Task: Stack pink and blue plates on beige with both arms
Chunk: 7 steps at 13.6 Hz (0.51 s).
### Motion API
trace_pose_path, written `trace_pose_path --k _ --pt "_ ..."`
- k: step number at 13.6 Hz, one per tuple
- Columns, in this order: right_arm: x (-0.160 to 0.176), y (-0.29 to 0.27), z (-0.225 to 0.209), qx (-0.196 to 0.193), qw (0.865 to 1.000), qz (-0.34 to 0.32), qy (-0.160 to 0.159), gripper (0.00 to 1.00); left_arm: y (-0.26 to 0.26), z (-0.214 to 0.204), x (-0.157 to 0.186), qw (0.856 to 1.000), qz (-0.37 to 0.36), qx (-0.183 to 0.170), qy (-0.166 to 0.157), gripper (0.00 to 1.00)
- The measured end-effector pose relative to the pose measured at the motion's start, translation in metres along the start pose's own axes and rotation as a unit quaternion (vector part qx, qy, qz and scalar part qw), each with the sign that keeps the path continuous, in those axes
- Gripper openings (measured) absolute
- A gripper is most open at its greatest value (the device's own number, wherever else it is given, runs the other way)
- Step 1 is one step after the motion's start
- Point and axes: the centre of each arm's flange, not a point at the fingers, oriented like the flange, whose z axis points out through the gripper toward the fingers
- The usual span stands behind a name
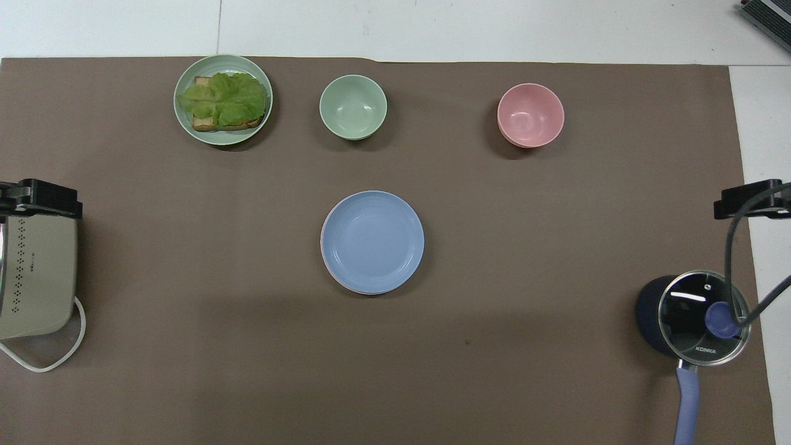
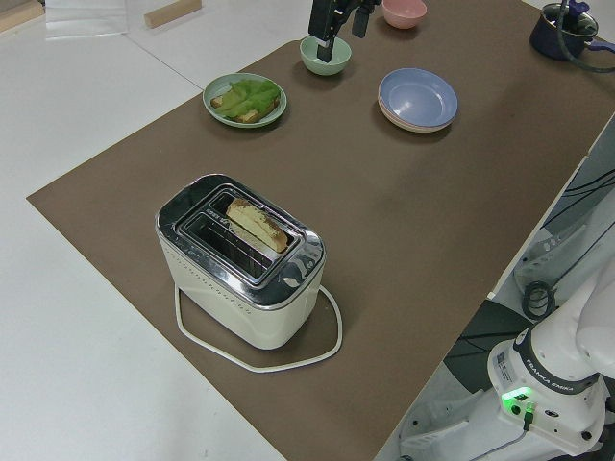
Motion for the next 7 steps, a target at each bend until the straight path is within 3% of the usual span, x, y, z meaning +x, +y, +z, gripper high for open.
trace_pose_path --k 7 --pt "-0.0008 -0.001 0.009 0.001 1.0 -0.001 -0.009 1.0 0.0 0.0 0.0 1.0 0.0 0.0 0.0 1.0"
